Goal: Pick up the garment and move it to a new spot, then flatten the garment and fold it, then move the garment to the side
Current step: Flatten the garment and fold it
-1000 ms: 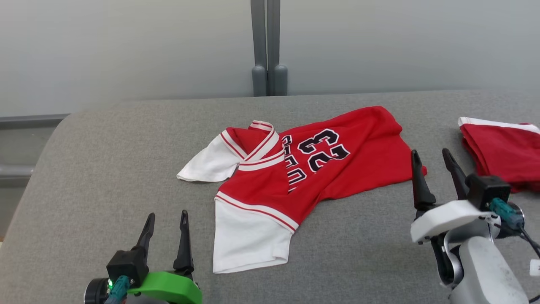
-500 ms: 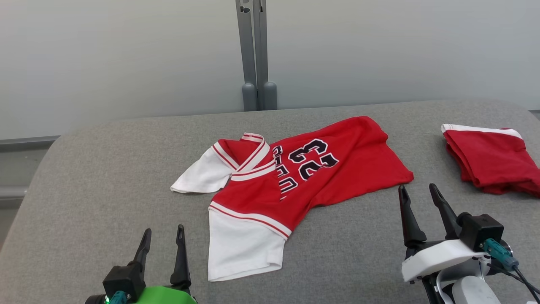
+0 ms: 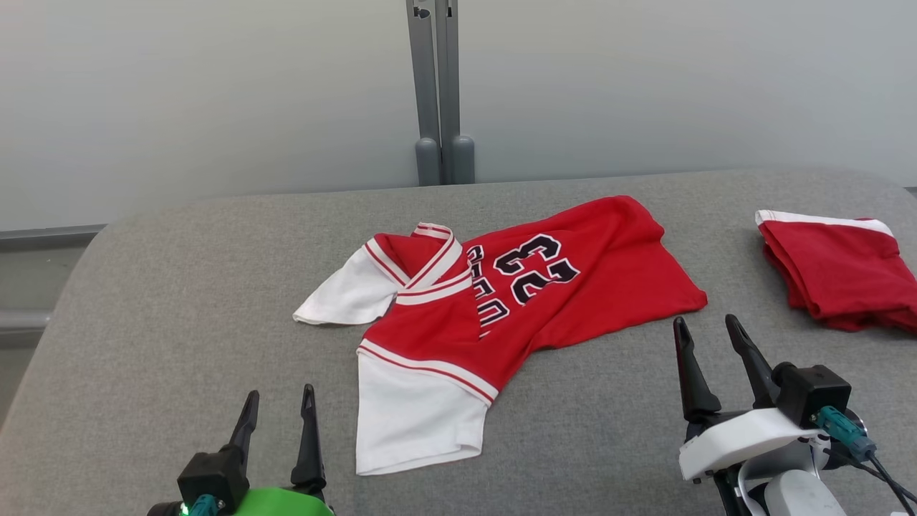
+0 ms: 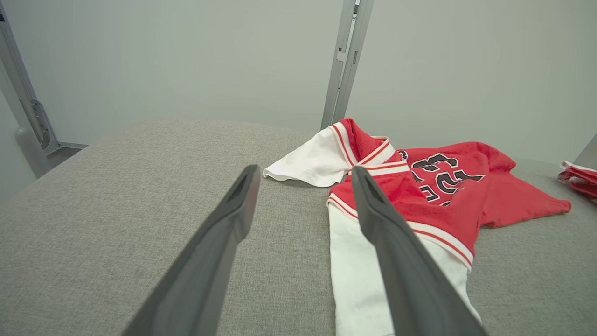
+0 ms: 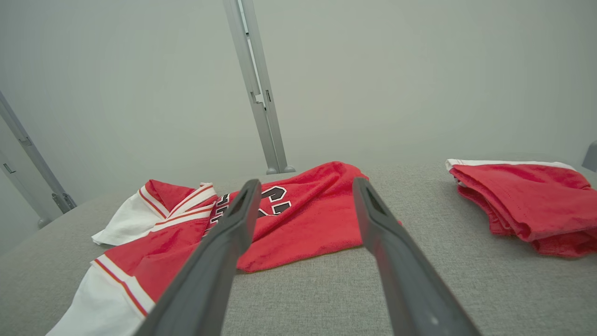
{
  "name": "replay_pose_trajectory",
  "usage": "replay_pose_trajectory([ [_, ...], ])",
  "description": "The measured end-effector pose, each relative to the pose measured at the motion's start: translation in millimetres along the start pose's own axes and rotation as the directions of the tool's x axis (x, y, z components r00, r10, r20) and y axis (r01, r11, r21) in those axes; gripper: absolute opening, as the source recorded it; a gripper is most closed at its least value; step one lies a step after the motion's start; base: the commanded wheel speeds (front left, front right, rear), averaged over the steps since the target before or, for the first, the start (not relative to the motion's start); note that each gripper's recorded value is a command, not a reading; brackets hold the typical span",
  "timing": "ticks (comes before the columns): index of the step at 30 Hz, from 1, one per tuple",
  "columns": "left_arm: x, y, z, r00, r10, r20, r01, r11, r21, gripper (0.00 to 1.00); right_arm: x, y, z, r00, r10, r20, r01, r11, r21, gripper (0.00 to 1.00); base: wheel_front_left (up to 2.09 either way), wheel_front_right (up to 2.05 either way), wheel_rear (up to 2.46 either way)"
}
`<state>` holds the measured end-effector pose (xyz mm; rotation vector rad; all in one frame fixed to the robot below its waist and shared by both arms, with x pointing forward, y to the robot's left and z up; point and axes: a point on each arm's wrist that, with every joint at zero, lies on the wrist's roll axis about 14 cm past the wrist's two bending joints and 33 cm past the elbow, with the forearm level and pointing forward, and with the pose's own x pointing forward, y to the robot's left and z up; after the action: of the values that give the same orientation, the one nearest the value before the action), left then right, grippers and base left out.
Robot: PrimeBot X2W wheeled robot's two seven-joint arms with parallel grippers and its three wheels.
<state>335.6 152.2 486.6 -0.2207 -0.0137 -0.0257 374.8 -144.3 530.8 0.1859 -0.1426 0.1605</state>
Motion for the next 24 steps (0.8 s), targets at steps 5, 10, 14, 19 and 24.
replay_pose_trajectory([
  [5,-0.8,-2.8,-6.8,1.000,-0.008,-0.022,0.008,1.000,-0.001,1.00,0.7,-0.3,-2.6,1.000,-0.001,-0.008,0.001,1.000,0.001,1.00,0.00,0.00,0.00],
  [10,-6.3,-17.7,-31.1,0.993,-0.059,-0.100,0.056,0.998,-0.029,1.00,0.7,-1.6,-6.3,1.000,-0.004,-0.018,0.004,1.000,0.001,1.00,0.00,0.00,0.00],
  [14,-11.0,-30.1,-53.3,0.980,-0.092,-0.179,0.079,0.994,-0.077,1.00,0.1,-3.3,-8.9,1.000,-0.009,-0.026,0.009,1.000,0.001,1.00,0.00,0.00,0.00],
  [19,-20.0,-36.7,-89.7,0.937,-0.102,-0.333,0.063,0.990,-0.125,1.00,-1.6,-8.2,-12.2,0.999,-0.024,-0.036,0.024,1.000,0.002,1.00,0.00,0.00,0.00],
  [24,-16.9,-32.1,-106.2,0.913,-0.065,-0.403,0.008,0.990,-0.142,1.00,-4.7,-16.0,-15.5,0.998,-0.048,-0.046,0.048,0.999,0.001,1.00,0.00,0.00,0.00],
])
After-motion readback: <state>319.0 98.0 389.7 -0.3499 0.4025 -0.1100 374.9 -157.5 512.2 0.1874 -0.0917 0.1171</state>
